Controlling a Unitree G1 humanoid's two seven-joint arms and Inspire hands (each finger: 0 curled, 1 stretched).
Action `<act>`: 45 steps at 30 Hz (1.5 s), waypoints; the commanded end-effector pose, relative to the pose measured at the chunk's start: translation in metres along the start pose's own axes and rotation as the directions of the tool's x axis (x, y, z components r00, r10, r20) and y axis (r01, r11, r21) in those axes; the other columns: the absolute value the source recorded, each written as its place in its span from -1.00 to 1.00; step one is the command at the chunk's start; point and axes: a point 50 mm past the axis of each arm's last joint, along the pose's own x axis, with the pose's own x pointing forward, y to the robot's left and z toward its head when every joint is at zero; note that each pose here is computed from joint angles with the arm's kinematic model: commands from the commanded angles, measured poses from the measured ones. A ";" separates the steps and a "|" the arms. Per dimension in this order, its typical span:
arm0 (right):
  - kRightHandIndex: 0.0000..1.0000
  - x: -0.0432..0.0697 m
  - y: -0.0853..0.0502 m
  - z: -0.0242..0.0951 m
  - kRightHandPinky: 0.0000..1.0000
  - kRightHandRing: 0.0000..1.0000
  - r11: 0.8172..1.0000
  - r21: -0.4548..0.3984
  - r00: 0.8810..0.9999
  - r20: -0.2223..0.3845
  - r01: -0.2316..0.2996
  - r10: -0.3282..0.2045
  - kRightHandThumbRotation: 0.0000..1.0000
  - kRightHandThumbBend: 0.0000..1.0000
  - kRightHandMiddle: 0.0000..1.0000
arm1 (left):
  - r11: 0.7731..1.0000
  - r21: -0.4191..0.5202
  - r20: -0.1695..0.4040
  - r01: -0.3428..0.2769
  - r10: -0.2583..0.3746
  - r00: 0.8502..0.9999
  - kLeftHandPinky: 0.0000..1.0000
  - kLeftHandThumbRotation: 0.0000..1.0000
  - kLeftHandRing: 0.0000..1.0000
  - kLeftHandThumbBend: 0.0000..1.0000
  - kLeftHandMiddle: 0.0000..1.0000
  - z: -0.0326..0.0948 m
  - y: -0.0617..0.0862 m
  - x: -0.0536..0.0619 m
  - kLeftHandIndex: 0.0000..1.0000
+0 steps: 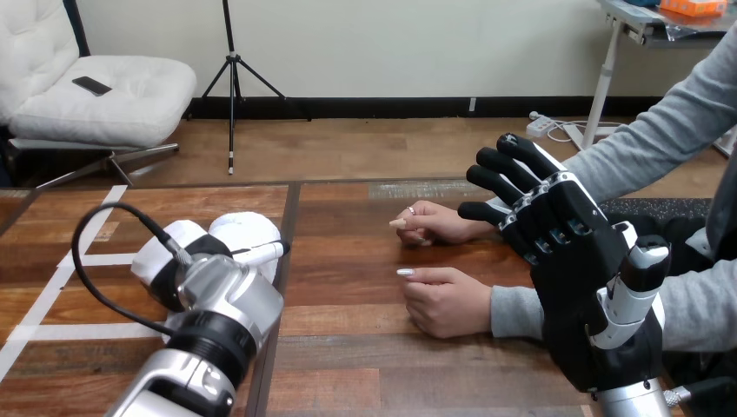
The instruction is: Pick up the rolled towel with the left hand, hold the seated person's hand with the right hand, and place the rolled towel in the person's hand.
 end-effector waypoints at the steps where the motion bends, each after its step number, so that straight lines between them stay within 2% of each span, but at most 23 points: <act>1: 0.67 0.017 0.004 0.018 0.44 0.68 0.999 -0.028 0.993 0.111 -0.040 0.043 1.00 0.91 0.68 | 0.999 0.014 0.056 -0.046 0.045 0.997 -0.14 0.54 0.17 0.92 0.29 0.018 0.020 -0.007 0.54; 7: 0.67 0.017 0.004 0.018 0.44 0.68 0.999 -0.025 0.993 0.112 -0.039 0.042 1.00 0.91 0.68 | 0.999 0.039 0.050 -0.032 0.030 0.998 -0.25 0.47 0.09 0.93 0.21 0.018 0.023 -0.008 0.43; 10: 0.67 0.016 0.004 0.017 0.44 0.69 0.999 -0.022 0.993 0.112 -0.039 0.041 1.00 0.89 0.68 | 0.998 0.053 0.047 -0.020 0.018 0.999 -0.23 0.37 0.12 0.92 0.25 0.019 0.024 -0.008 0.42; 11: 0.67 0.016 0.004 0.017 0.45 0.69 0.999 -0.021 0.993 0.112 -0.039 0.041 1.00 0.89 0.68 | 0.998 0.057 0.047 -0.017 0.015 0.999 -0.25 0.29 0.11 0.92 0.23 0.019 0.024 -0.009 0.39; 19: 0.68 0.016 0.004 0.017 0.45 0.69 0.999 -0.014 0.993 0.109 -0.039 0.040 1.00 0.87 0.69 | 0.997 0.072 0.037 -0.002 0.000 0.999 -0.29 0.04 0.05 0.92 0.18 0.019 0.025 -0.011 0.29; 28: 0.69 0.016 0.004 0.016 0.45 0.69 0.999 -0.011 0.994 0.104 -0.038 0.039 1.00 0.88 0.69 | 0.995 0.094 0.039 -0.019 0.015 0.999 -0.53 -0.26 -0.29 0.86 -0.09 0.016 0.022 -0.011 0.14; 29: 0.69 0.016 0.004 0.016 0.45 0.69 0.999 -0.011 0.994 0.104 -0.038 0.039 1.00 0.89 0.69 | 0.995 0.094 0.041 -0.022 0.018 0.999 -0.58 -0.35 -0.36 0.83 -0.15 0.015 0.021 -0.011 0.12; 32: 0.69 0.016 0.004 0.016 0.45 0.70 0.999 -0.013 0.994 0.105 -0.036 0.037 1.00 0.89 0.69 | 0.996 0.084 0.053 -0.030 0.026 0.998 -0.64 -0.46 -0.43 0.80 -0.21 0.014 0.019 -0.011 0.10; 37: 0.69 0.016 0.004 0.015 0.46 0.70 0.999 -0.012 0.994 0.104 -0.037 0.038 1.00 0.89 0.69 | 0.998 0.061 0.063 -0.033 0.029 0.998 -0.72 -0.67 -0.55 0.76 -0.32 0.011 0.017 -0.011 0.08; 39: 0.69 0.016 0.004 0.015 0.46 0.70 0.999 -0.012 0.994 0.103 -0.038 0.039 1.00 0.89 0.69 | 0.998 0.056 0.066 -0.034 0.031 0.997 -0.77 -0.83 -0.61 0.68 -0.39 0.010 0.016 -0.011 0.17; 45: 0.69 0.016 0.004 0.015 0.49 0.71 0.999 -0.015 0.994 0.107 -0.033 0.034 1.00 0.87 0.70 | 0.998 0.032 0.100 -0.062 0.058 0.993 -0.84 -0.96 -0.70 0.53 -0.49 0.008 0.014 -0.011 0.33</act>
